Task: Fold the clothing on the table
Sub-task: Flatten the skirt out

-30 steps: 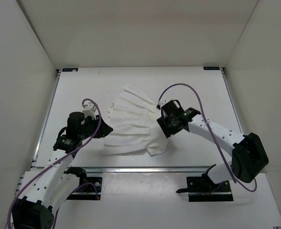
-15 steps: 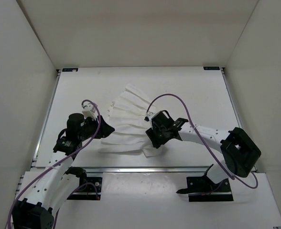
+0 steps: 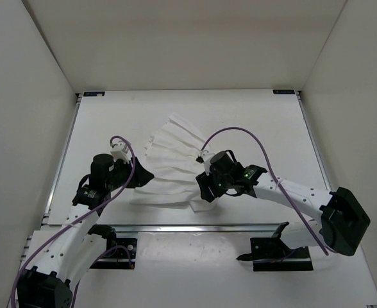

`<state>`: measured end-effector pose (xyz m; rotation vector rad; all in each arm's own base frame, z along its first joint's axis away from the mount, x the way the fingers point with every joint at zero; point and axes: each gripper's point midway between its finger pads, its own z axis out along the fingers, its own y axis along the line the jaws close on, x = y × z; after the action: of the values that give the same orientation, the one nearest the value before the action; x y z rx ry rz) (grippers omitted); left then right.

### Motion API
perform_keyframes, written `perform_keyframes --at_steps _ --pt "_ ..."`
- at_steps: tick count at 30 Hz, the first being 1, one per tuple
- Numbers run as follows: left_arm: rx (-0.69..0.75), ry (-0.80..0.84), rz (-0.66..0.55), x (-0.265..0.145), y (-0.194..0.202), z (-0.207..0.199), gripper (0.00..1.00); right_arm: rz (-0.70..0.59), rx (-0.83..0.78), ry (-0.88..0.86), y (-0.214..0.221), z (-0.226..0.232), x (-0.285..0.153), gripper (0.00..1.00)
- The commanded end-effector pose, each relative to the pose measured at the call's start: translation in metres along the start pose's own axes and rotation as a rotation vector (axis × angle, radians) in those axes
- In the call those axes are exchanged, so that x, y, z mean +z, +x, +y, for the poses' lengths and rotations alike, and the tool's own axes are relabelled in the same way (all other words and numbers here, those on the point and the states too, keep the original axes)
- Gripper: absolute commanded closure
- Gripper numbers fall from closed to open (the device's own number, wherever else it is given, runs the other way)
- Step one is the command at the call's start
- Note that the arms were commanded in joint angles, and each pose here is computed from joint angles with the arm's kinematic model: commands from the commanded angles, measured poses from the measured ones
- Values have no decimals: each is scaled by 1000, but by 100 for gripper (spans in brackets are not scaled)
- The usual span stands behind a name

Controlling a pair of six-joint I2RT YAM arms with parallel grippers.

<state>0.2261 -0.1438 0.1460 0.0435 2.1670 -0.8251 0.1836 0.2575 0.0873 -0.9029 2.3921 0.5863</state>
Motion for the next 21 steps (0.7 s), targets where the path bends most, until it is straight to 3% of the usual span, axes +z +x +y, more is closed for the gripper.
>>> perform_keyframes --at_steps 1,8,10,11,13,16,17,19,21 --pt "-3 25 -16 0 -1 -3 45 -8 1 -50 4 9 6 48" --pt "-1 18 -24 -1 -5 -4 46 91 -3 -7 29 9 41 52" --pt "-6 16 -29 -2 -7 -4 46 122 -11 8 33 9 48 74" --pt "-2 8 -41 -3 -11 -3 46 133 -21 -3 30 14 48 95" --pt "3 -26 -72 -7 -22 1 48 112 -37 -19 16 26 49 100" --pt "14 -121 -141 -22 -50 9 51 -17 -26 -129 -53 55 33 100" --pt "21 -171 -179 -31 -65 12 52 -110 -36 -148 -99 65 18 100" --pt "51 -250 -231 -47 -90 14 52 -326 -76 -201 -193 92 -39 99" --pt "67 -285 -246 -55 -102 14 53 -507 -65 -223 -247 101 -91 100"
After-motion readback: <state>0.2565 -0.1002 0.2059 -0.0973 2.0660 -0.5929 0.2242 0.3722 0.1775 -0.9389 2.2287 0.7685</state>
